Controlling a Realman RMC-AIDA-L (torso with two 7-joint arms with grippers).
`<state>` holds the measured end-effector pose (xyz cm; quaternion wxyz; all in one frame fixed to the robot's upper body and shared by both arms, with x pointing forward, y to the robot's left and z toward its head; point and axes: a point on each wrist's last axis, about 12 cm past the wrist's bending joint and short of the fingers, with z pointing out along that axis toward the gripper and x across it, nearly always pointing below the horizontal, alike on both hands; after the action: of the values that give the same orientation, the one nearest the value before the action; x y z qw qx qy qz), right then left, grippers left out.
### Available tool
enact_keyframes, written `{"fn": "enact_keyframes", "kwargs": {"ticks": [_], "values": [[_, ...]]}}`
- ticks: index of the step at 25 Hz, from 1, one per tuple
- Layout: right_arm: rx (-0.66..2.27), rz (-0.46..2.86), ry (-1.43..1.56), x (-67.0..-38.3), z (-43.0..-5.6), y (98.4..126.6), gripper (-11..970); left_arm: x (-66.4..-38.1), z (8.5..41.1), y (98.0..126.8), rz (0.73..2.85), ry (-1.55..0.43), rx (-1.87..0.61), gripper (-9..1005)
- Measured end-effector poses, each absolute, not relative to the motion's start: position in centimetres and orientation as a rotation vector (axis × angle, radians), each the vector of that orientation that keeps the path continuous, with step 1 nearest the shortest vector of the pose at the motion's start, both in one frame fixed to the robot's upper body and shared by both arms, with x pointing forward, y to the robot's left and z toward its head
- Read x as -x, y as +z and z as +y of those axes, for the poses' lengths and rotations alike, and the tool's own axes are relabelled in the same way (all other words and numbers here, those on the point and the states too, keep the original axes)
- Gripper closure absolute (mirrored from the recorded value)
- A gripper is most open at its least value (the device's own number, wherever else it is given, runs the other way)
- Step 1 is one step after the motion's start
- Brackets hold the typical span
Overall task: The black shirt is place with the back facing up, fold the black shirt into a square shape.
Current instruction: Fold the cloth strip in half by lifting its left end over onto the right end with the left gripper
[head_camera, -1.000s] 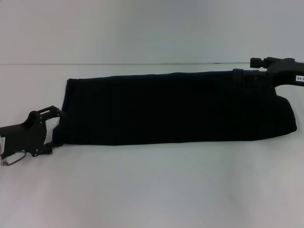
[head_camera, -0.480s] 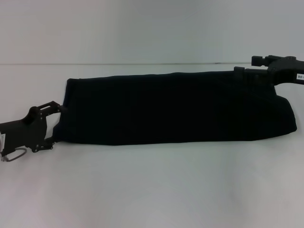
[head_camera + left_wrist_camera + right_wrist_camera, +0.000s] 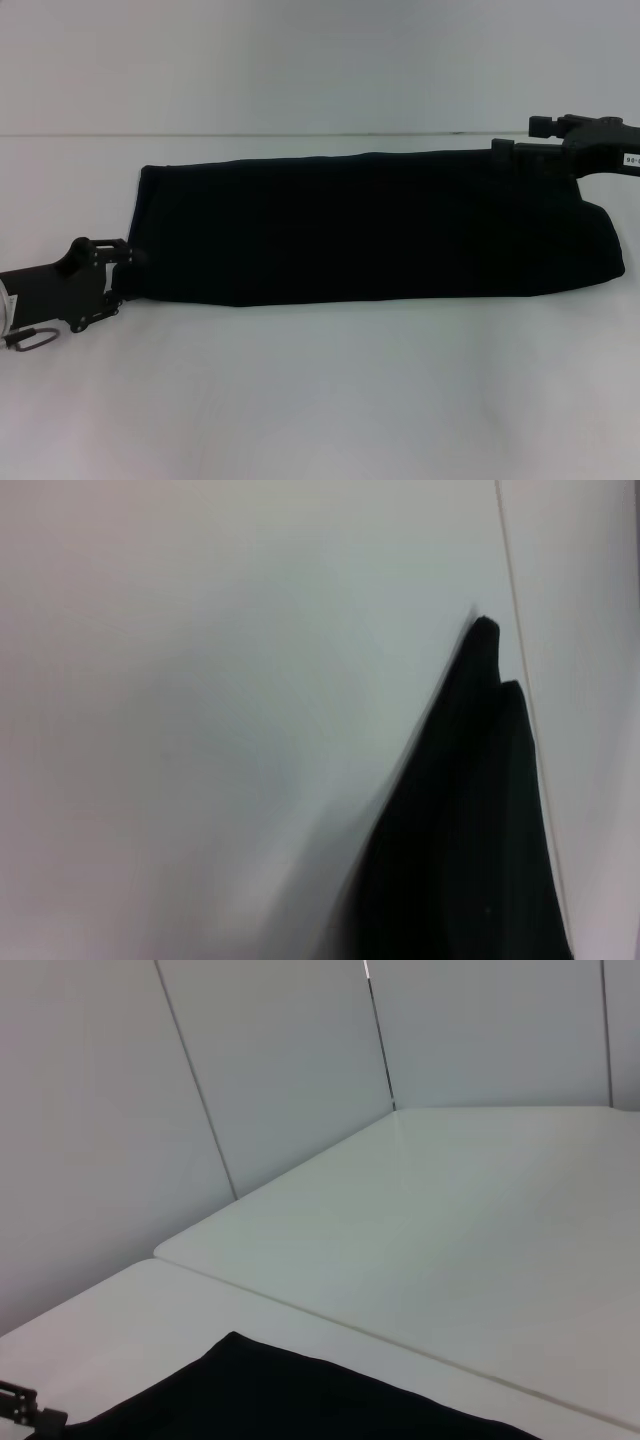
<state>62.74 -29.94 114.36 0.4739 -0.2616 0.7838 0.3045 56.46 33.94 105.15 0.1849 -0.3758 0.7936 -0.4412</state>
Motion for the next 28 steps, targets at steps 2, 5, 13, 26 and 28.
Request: {"fn": "enact_keyframes", "kwargs": {"ticks": [2,5,13,26,28], "values": [[0.642,1.916,0.745,-62.8,-29.9,114.4,53,-56.4,33.9,105.1,2.242,-1.240,1.050,401],[0.644,1.915,0.745,-62.8,-29.9,114.4,53,-56.3,33.9,105.0,2.253,-1.234,1.032,481],[0.643,1.914,0.743,-62.8,-29.9,114.4,53,-56.3,33.8,104.9,2.265,-1.220,1.002,751],[0.589,1.932,0.727,-62.9,-29.3,113.5,54,-54.8,35.2,104.6,2.251,-1.155,0.756,959],[0.568,1.936,0.719,-62.9,-29.2,113.2,54,-54.1,35.9,104.6,2.214,-1.150,0.715,959]]}}
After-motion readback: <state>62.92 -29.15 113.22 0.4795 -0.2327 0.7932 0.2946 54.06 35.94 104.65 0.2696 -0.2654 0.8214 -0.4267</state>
